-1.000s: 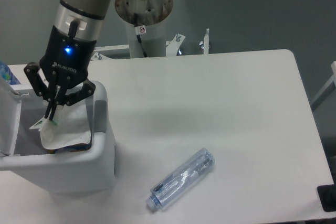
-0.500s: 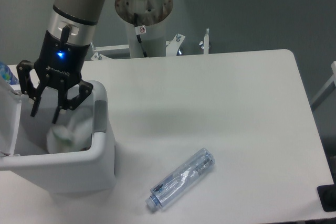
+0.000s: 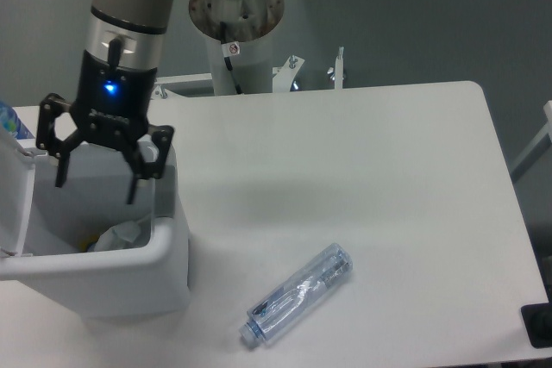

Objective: Place the trash in the trash can
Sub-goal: 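Move the gripper back over the clear plastic water bottle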

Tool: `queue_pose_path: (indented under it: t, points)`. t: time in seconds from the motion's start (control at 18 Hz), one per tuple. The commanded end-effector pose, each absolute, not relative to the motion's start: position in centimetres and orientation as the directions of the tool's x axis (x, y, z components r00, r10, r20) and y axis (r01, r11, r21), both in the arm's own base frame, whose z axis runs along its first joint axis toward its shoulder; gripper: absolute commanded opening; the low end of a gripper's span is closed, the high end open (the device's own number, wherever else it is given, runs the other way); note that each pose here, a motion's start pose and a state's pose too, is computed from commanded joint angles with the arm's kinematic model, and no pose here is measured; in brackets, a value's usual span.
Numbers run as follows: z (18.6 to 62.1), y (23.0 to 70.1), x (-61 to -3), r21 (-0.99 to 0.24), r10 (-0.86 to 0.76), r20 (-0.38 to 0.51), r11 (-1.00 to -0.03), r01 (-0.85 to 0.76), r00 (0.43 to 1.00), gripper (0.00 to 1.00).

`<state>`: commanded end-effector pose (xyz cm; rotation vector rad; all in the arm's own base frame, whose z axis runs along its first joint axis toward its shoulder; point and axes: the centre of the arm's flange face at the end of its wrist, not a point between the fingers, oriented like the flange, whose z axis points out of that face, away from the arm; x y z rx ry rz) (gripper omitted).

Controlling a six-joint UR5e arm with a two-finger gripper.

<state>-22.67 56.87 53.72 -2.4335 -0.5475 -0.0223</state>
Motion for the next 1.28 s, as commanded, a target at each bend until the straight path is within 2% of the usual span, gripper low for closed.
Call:
queue_pose_path:
  t: [0.11,0.44,0.78,1.0,1.28]
  points:
    - [54.0,55.9,-26.1,-0.587,0.452,0.105,-0.691,0.423,0.886,1.0]
    - [53.4,55.9,-34.8,-0.592,0.55,0.106,-0.635,0.497,0.828,1.0]
    - [49.0,55.5,-40.0,-0.533,0.621,0.009,-0.66,0.529,0.784,1.0]
    - [46.4,55.4,-43.1,-0.509,0.633,0.006,-0.664,0.547,0.774,1.0]
    - [43.0,56.6,-45.5,-0.538,0.655,0.012,-0.633,0.557,0.756,1.0]
